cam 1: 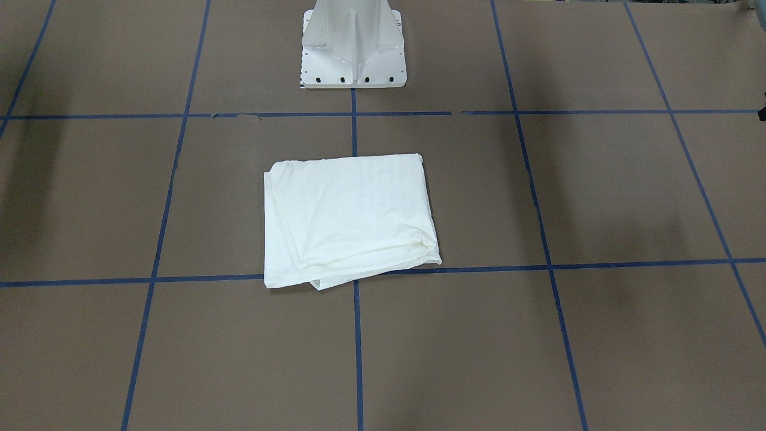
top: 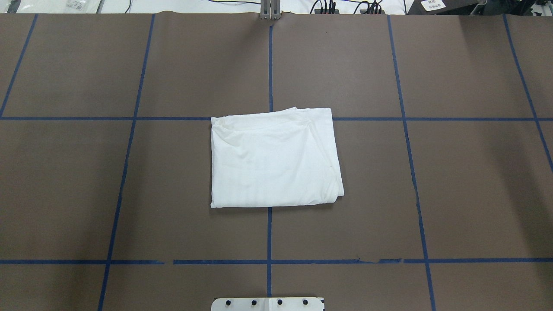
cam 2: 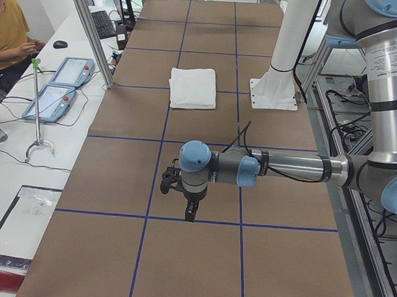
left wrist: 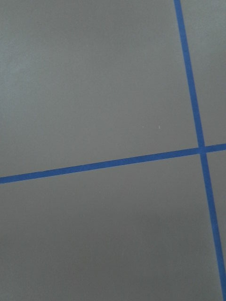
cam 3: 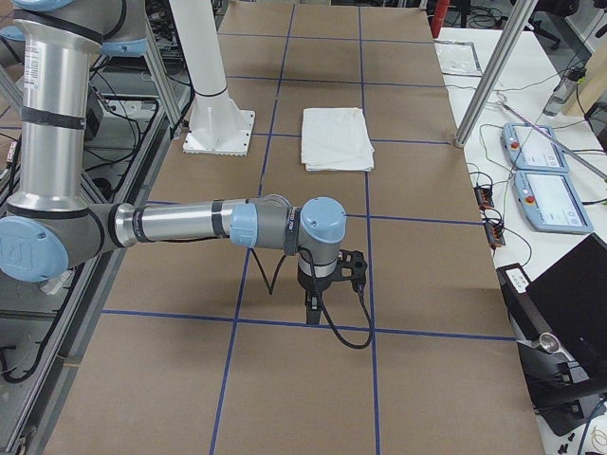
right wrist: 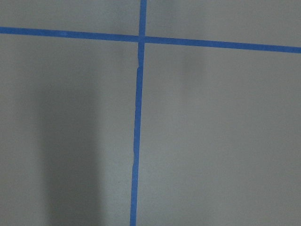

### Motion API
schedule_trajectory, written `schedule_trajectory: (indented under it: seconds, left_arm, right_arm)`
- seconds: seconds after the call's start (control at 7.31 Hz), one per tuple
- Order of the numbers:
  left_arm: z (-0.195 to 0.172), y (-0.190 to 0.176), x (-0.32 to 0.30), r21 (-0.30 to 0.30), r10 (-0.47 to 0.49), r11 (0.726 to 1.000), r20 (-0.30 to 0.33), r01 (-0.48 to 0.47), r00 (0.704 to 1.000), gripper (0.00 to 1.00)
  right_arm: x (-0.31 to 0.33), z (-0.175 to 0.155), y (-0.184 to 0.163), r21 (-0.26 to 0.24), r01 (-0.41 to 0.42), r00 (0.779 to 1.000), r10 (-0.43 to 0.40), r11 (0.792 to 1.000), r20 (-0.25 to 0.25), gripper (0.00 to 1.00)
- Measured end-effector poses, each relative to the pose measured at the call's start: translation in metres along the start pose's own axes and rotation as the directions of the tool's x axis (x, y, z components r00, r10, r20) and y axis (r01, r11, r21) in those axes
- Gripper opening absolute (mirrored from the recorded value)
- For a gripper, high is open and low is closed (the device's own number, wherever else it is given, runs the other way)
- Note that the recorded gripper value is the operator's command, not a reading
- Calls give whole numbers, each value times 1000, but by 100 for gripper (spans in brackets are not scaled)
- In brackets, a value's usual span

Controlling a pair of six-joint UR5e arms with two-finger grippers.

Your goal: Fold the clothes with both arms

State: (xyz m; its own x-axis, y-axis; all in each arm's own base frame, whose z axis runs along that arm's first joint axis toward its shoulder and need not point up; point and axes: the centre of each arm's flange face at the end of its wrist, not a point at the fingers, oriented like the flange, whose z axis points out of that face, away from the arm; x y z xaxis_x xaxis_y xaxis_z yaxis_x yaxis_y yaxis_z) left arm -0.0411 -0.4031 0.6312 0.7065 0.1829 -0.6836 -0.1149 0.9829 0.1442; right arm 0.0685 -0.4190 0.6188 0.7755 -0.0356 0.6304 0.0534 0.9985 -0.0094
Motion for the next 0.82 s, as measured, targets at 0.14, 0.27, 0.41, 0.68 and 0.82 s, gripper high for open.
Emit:
schedule_trajectory:
  seconds: [0.14, 0.27, 0.41, 0.68, 0.82]
  left_arm:
    - [-1, -3, 1, 19, 19, 1000, 3, -19, 1000, 100]
    - [-4, -5, 4, 33, 32, 999, 5, -32, 999, 100]
    - [-5, -6, 5, 39, 38, 999, 6, -38, 999, 100]
    - [-6, -6, 5, 42, 40, 998, 10, -41, 999, 100]
    - [-6, -6, 5, 41, 39, 998, 11, -40, 999, 100]
  right_arm:
    - [0, 0, 0, 0, -1, 1000, 1, 1000, 1, 100]
    - [0, 0, 0, 0, -1, 1000, 1, 1000, 3, 100]
    - [0, 0, 1, 0, -1, 1000, 1, 1000, 4, 100]
    - [-1, 0, 1, 1, -1, 1000, 1, 1000, 5, 100]
    - [-1, 0, 1, 1, 0, 1000, 0, 1000, 5, 100]
